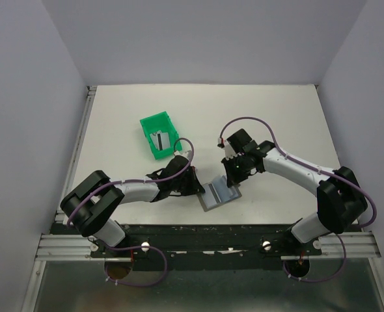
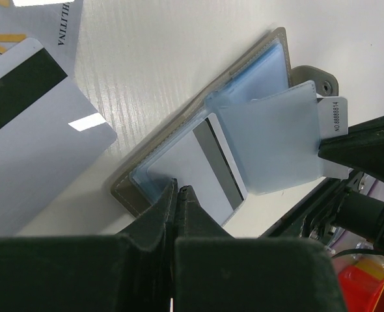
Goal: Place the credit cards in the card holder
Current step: Turn over the card holder at the center of the board.
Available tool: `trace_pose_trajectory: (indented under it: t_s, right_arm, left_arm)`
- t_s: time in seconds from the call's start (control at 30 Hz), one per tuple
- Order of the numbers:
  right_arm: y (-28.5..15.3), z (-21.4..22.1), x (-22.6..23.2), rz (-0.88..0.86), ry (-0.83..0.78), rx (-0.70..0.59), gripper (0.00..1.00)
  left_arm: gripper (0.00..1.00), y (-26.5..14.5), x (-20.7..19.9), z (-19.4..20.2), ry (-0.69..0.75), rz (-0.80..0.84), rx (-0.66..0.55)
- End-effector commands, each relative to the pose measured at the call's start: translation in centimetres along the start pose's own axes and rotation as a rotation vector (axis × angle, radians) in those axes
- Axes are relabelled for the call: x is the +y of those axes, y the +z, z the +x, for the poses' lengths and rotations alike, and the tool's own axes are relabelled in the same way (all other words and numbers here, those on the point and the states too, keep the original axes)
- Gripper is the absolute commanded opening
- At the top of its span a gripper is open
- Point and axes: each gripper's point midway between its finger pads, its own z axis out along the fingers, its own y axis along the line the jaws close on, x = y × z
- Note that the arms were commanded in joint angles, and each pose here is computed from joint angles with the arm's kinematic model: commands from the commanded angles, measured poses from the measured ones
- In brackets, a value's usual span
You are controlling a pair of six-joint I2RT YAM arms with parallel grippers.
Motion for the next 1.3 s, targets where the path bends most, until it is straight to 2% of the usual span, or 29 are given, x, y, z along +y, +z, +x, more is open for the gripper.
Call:
trace_pose_trajectory:
  t_s: [0.0,0.9,1.27]
  right_arm:
    - [-0.2,-0.3,1.0,-0.057,0.011,-0.022,0.00]
    - [-0.7,-1.0,4.5,-0.247,0.046,-0.059,0.00]
    - [1.4,-0.5,4.2,-0.250,0.099,-0.027,0.00]
  left_arm:
    - [0.00,0.1,0.1,0.9,0.003,0.011,0.027]
    - [0.00,-0.1,0.3,1.0,0.000,0.000,0.027]
    - [0.00,-2.9,1.2,-0.3,0.015,-0.091,-0.053]
